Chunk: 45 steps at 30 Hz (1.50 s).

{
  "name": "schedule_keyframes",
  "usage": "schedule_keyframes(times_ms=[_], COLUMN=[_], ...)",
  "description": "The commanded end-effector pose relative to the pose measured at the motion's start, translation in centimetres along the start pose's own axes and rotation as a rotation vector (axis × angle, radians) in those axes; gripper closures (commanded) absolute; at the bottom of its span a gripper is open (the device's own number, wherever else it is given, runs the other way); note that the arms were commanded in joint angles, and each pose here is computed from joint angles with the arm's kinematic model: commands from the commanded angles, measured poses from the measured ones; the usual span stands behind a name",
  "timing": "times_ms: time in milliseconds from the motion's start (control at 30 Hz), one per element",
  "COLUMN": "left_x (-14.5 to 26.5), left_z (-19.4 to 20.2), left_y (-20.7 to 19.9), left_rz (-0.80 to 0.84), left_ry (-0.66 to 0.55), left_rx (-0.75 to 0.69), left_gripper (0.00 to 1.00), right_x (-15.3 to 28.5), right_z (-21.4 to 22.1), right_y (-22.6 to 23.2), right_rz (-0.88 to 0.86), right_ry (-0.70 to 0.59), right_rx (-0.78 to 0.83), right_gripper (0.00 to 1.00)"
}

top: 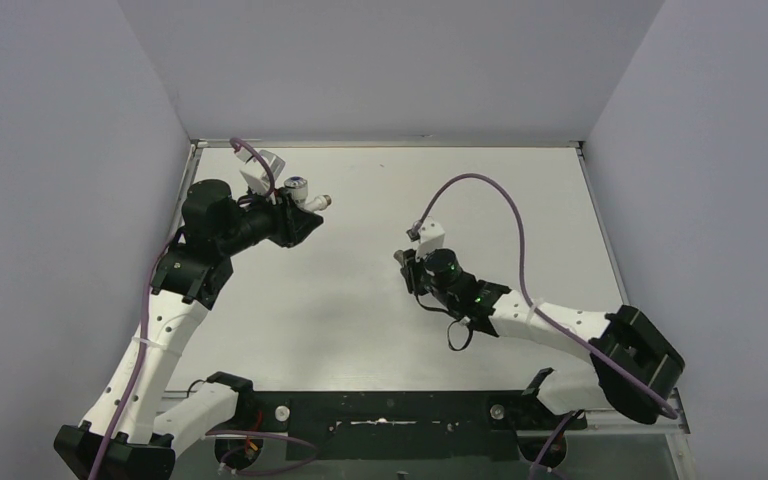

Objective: Install the water faucets
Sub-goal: Adjust the adaptor at the center of the board.

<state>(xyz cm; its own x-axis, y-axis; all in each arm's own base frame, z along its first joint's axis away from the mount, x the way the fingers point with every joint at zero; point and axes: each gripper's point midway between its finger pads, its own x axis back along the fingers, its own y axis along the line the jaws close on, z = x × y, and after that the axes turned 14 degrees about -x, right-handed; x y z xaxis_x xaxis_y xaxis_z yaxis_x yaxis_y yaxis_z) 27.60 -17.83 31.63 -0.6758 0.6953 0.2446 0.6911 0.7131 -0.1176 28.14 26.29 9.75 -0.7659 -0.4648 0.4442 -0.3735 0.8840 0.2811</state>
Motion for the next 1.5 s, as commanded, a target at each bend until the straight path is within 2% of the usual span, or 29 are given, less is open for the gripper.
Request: schedule_keyframes(times_ms=[0, 167, 367, 600, 733, 933, 1467], left_x=[0.1, -0.1, -0.3, -0.1, 0.1, 0.3, 0.3], left_z=[-1.8, -0.7, 0.4, 1.1, 1.3, 1.5, 1.5], left_y=[0.9, 1.5, 1.9, 1.8, 1.8, 1.7, 1.5], left_rz=[-0.045, -0.069, -0.079, -0.079, -0.083, -0.082, -0.076], left_ry=[-0.062, -0.033, -0.008, -0.007, -0.001, 0.003, 0.009], left_rx=[-0.051, -0.060, -0.066, -0.067, -0.074, -0.079, -0.075], left_gripper=[1.00, 1.00, 1.00, 1.00, 1.00, 1.00, 1.00], right_x=[3.6, 6.9, 9.8, 11.3, 11.4, 11.8, 10.7], right_z=[0.2, -0.7, 0.1, 1.1, 2.2, 3.4, 6.5], right_y=[-2.7, -3.3, -3.2, -3.8, -2.7, -2.1, -2.3], right_rz=[0.137, 0.169, 0.253, 0.337, 0.297, 0.293, 0.244], right_ry=[0.170, 0.328, 0.573, 0.746, 0.849, 0.950, 1.100], right_rx=[-0.041, -0.106, -0.113, -0.078, -0.083, -0.056, 0.020], right_gripper=[1.00, 1.00, 1.00, 1.00, 1.00, 1.00, 1.00])
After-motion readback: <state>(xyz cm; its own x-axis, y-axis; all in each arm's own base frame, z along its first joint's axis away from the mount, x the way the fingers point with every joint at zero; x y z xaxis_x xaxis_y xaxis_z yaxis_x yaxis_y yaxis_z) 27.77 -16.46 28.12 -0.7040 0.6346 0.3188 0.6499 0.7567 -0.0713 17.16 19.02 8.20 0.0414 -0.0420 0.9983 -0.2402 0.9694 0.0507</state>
